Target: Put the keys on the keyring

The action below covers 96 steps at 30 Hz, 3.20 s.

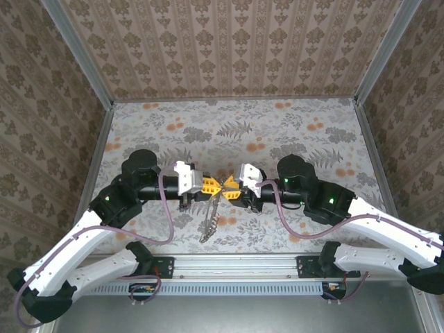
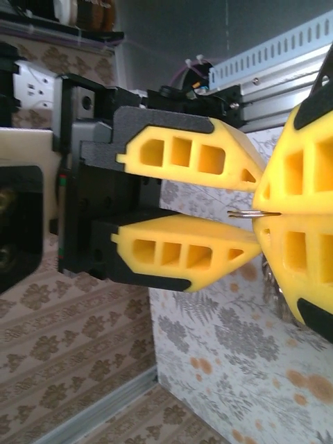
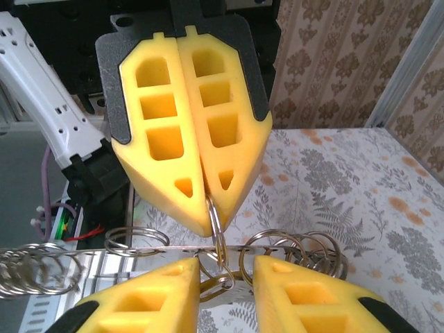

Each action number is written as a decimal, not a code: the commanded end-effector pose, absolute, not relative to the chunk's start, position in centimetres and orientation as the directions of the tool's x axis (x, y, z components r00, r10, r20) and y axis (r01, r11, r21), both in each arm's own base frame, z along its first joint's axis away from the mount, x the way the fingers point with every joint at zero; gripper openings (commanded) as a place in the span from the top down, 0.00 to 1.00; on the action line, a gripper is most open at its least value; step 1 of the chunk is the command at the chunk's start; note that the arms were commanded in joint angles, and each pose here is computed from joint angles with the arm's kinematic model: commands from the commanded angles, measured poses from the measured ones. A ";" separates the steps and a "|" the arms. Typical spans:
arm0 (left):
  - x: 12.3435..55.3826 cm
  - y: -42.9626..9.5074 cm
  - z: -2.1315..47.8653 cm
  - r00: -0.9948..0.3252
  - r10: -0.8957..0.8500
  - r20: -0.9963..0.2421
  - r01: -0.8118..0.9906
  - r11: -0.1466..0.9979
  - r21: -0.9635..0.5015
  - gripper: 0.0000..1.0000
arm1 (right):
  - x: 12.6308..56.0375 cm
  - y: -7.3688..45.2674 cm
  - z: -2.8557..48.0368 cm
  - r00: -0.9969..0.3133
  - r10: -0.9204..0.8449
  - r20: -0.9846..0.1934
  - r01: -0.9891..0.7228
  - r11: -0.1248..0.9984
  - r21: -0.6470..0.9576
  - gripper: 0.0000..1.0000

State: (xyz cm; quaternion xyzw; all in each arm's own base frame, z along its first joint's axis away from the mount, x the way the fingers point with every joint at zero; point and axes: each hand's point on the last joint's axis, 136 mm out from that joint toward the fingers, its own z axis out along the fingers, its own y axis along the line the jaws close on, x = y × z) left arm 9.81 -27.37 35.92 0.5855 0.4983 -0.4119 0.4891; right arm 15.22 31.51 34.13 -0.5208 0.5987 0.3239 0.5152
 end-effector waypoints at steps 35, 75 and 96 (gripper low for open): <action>7.7 -27.1 40.1 0.134 -0.171 -0.976 0.981 -0.119 0.155 1.00 | 13.5 32.3 36.7 0.150 -0.151 -0.977 -0.973 0.154 -0.173 0.92; 9.7 -26.9 39.0 0.108 -0.098 -0.989 0.993 -0.028 0.111 1.00 | 14.3 30.2 38.4 0.173 -0.050 -0.984 -0.942 0.282 -0.181 0.72; 21.3 -26.6 22.8 -0.183 0.400 -0.898 0.880 0.474 0.032 1.00 | 26.8 18.9 28.4 -0.184 -0.011 -0.983 -0.477 0.875 0.079 0.08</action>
